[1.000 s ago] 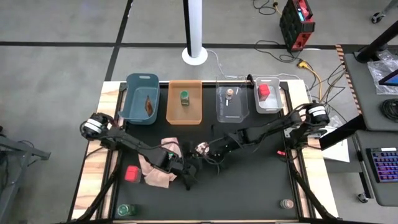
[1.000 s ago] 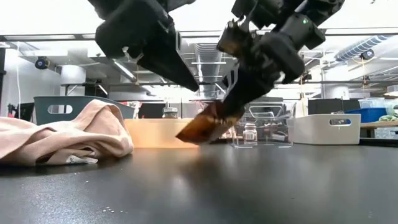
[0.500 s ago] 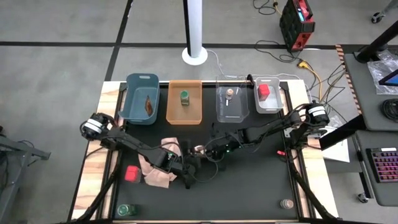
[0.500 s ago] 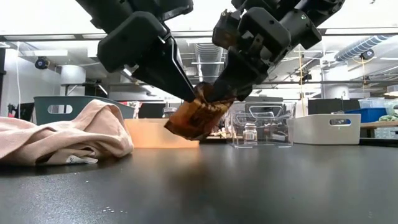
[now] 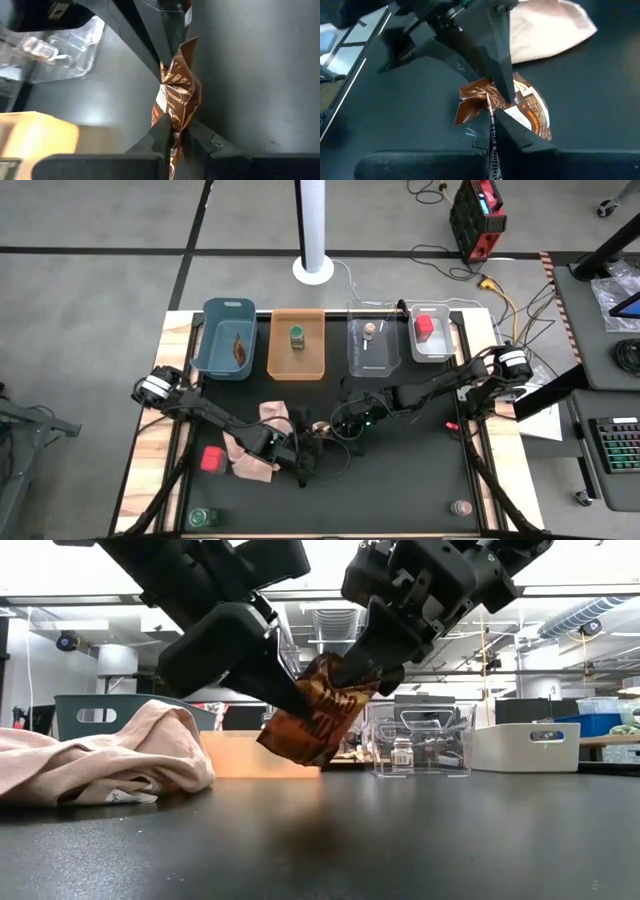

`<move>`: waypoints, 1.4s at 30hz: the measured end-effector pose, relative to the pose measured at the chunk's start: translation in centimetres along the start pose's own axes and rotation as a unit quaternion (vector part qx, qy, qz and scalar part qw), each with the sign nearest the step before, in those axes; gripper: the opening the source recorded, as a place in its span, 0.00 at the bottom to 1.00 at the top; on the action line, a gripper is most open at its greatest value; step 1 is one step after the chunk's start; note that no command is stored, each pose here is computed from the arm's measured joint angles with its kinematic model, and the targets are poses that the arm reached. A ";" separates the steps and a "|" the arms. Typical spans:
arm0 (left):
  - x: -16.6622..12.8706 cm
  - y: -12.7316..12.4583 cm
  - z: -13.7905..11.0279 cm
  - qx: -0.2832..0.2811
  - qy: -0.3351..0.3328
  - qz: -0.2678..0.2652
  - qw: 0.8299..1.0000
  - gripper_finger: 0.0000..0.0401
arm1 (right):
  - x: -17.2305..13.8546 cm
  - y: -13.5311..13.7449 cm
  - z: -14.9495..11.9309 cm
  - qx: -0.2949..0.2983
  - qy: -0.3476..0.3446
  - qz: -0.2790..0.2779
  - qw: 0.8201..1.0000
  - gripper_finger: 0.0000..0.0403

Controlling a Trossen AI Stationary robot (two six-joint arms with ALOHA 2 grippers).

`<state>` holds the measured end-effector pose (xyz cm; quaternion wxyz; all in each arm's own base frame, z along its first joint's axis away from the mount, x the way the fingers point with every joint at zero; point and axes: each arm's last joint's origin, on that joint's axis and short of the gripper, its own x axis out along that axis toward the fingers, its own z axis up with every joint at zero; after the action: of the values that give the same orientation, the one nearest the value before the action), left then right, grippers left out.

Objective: Sort spices by type
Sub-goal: Put the orange seasoning pack into the blue bin

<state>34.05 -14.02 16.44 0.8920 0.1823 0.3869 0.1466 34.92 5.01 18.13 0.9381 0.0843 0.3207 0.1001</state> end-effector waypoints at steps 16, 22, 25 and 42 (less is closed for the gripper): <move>-1.1 -0.9 -0.9 -0.049 -0.083 0.015 0.995 0.00 | -6.9 1.7 3.0 -0.067 -0.080 -0.009 0.995 0.43; -4.4 -0.7 -0.1 -0.079 -0.173 0.023 0.981 0.00 | -9.2 3.2 1.5 -0.124 -0.120 -0.008 0.985 0.56; -6.0 -0.4 0.1 -0.106 -0.243 0.011 0.964 0.00 | -8.4 3.8 0.2 -0.150 -0.156 0.004 0.976 0.60; -7.1 1.0 -2.6 -0.170 -0.380 -0.021 0.909 0.00 | -2.4 3.1 1.4 -0.193 -0.200 -0.017 0.960 0.66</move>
<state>27.34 -15.42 19.80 0.9918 0.0614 -0.0081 0.1116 33.55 7.33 21.30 0.9831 -0.0853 0.1021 0.1256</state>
